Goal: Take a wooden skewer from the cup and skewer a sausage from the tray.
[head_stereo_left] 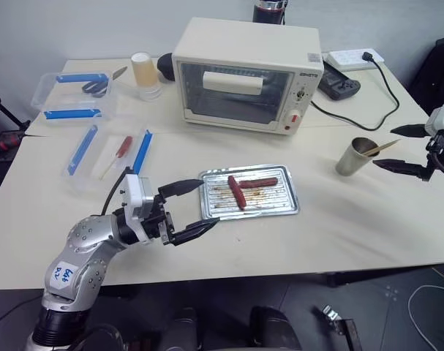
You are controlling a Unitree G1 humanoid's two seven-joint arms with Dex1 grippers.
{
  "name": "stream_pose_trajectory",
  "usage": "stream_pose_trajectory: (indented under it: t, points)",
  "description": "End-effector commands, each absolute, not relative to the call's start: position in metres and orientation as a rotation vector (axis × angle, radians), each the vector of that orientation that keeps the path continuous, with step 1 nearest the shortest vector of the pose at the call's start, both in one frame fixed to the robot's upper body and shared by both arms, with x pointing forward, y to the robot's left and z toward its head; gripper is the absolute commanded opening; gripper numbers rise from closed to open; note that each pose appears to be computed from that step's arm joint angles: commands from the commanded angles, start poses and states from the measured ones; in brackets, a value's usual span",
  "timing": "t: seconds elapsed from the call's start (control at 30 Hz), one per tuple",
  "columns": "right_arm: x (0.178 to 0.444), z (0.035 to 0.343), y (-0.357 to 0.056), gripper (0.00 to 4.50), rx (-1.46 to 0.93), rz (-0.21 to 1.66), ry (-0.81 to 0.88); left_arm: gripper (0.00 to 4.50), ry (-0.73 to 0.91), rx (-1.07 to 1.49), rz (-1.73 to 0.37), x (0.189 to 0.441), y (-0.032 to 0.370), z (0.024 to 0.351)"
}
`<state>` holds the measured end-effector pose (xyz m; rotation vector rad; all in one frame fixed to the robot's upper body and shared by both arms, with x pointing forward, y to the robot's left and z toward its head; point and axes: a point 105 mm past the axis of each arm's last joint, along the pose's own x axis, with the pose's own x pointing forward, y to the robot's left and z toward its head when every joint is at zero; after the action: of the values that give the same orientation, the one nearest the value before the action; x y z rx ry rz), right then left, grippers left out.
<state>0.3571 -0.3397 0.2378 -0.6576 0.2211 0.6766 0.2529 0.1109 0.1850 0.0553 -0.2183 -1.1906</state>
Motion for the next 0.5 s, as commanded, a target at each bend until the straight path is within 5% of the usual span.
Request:
stream_pose_trajectory:
  t: [0.03,0.5]
  points:
    - [0.3578,0.2416,-0.347,4.5,-0.667,0.635,0.236,4.49,-0.257,0.083,-1.191,0.2462,0.1115,0.1923]
    - [0.3619,0.2348,-0.3399,4.5,-0.689,0.678,0.307,4.49,-0.238,0.092,-1.171,0.2468,0.1186,0.1857]
